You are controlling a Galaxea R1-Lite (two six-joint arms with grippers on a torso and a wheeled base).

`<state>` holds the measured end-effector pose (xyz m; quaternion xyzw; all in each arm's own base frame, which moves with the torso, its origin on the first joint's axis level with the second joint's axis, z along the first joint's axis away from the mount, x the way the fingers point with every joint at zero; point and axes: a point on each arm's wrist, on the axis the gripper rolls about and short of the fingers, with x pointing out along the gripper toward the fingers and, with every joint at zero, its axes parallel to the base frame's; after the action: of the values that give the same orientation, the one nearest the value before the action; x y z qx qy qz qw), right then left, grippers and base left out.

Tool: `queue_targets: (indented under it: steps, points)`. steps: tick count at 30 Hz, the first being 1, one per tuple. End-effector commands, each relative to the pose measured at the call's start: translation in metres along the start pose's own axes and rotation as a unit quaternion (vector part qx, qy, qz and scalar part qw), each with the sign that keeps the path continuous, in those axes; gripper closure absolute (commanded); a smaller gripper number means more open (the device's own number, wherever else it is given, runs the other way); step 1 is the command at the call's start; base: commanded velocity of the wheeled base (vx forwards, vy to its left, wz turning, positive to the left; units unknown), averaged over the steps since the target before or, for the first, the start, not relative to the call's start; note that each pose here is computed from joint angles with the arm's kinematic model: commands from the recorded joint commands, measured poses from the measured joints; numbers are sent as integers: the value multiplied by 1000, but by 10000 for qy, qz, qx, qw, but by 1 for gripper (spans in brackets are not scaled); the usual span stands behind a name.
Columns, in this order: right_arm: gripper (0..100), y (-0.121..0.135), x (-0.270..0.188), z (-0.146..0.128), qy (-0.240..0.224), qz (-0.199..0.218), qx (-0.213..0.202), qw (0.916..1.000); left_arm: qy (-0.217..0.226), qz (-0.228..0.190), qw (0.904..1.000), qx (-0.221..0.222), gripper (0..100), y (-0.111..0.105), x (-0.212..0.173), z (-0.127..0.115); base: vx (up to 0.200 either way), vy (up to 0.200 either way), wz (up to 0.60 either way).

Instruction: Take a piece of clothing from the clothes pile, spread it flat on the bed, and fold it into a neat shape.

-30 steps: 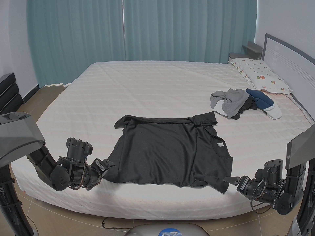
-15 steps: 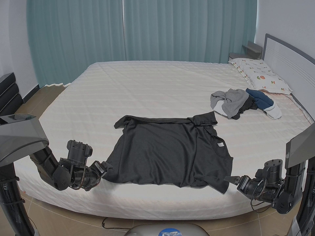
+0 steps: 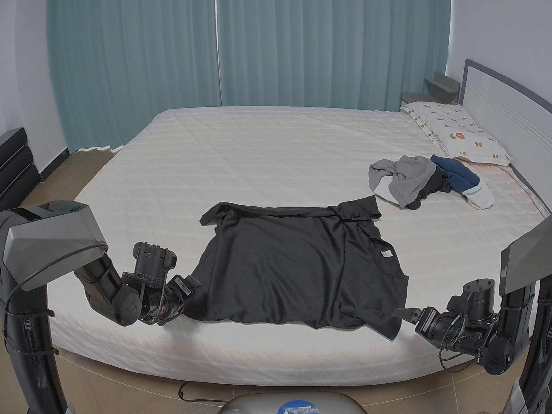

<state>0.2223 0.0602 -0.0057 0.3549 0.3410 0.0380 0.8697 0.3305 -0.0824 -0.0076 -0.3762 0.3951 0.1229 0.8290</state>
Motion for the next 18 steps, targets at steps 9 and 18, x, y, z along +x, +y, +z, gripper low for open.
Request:
queue_targets:
  steps: [9,18]
  points:
    - [0,2,-1,1,-57,59,-43,10000,-84,344,9987,362,100,9,19,-6,0,0,0]
    - [0,5,0,4,-138,129,-181,9997,-232,328,9982,452,100,14,-12,9,0,0,0]
